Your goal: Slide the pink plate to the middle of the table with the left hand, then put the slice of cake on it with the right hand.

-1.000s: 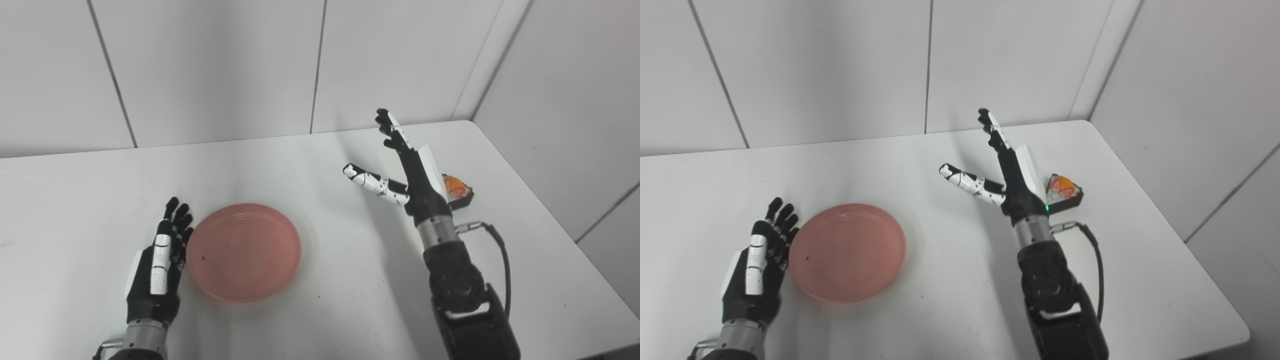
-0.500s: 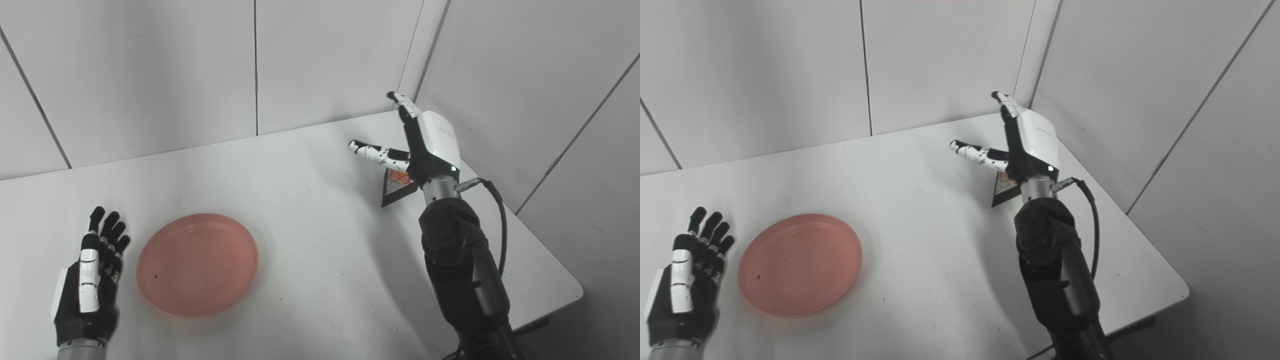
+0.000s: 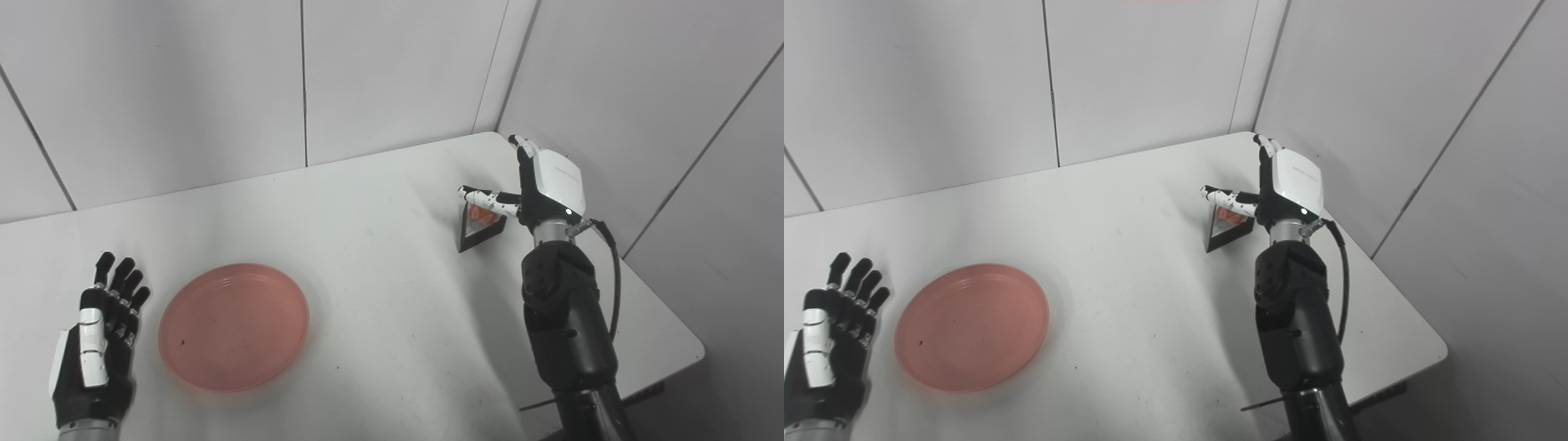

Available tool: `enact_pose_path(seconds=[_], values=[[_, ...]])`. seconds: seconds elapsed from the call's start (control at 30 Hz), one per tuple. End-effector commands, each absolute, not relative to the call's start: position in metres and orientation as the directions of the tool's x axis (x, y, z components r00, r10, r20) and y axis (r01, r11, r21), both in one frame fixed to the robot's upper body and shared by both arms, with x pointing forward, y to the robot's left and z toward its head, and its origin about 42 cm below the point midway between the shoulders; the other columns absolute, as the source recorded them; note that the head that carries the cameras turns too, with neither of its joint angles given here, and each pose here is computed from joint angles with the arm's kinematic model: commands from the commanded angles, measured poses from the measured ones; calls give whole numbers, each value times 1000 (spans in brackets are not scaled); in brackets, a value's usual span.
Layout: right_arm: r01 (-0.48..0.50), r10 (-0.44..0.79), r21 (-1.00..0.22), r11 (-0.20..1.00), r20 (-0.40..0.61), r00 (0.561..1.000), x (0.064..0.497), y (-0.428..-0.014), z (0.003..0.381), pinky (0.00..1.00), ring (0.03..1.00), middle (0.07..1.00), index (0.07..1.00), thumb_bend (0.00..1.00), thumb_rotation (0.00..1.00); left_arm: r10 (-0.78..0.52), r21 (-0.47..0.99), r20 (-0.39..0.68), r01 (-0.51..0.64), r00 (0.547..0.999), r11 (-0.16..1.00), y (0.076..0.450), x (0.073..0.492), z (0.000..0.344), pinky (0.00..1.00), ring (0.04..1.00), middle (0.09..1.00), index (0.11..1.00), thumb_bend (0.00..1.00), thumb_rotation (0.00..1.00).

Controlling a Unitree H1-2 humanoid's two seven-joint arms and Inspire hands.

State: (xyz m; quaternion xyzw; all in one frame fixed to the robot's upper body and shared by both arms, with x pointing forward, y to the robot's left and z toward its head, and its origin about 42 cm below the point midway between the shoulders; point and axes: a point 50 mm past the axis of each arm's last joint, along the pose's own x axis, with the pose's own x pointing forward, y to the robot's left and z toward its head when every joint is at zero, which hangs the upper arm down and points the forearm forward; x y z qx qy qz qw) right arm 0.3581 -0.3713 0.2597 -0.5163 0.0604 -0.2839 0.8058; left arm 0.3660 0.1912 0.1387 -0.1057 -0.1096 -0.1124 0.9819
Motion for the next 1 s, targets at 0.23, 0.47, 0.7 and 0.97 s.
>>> enact_pose_path(seconds=[0.23,0.47,0.7,0.97], values=[[399,-531,-872,285,203,823,375,-368,253,761,872,913,882,757,542,-202,-177,191,236,961,956,197,351,123,977,984,972,982,586,982],[350,-512,-877,331,145,847,383,-364,238,908,914,930,888,769,582,-202,-172,200,238,959,956,196,350,123,977,984,973,981,590,971],[319,-503,-881,350,111,857,389,-365,227,771,870,906,879,780,525,-205,-169,200,240,958,956,195,350,124,975,981,971,980,603,968],[329,-505,-848,416,85,859,396,-371,214,468,580,699,703,686,92,-202,-166,209,239,957,957,196,351,124,973,982,971,983,615,955]])
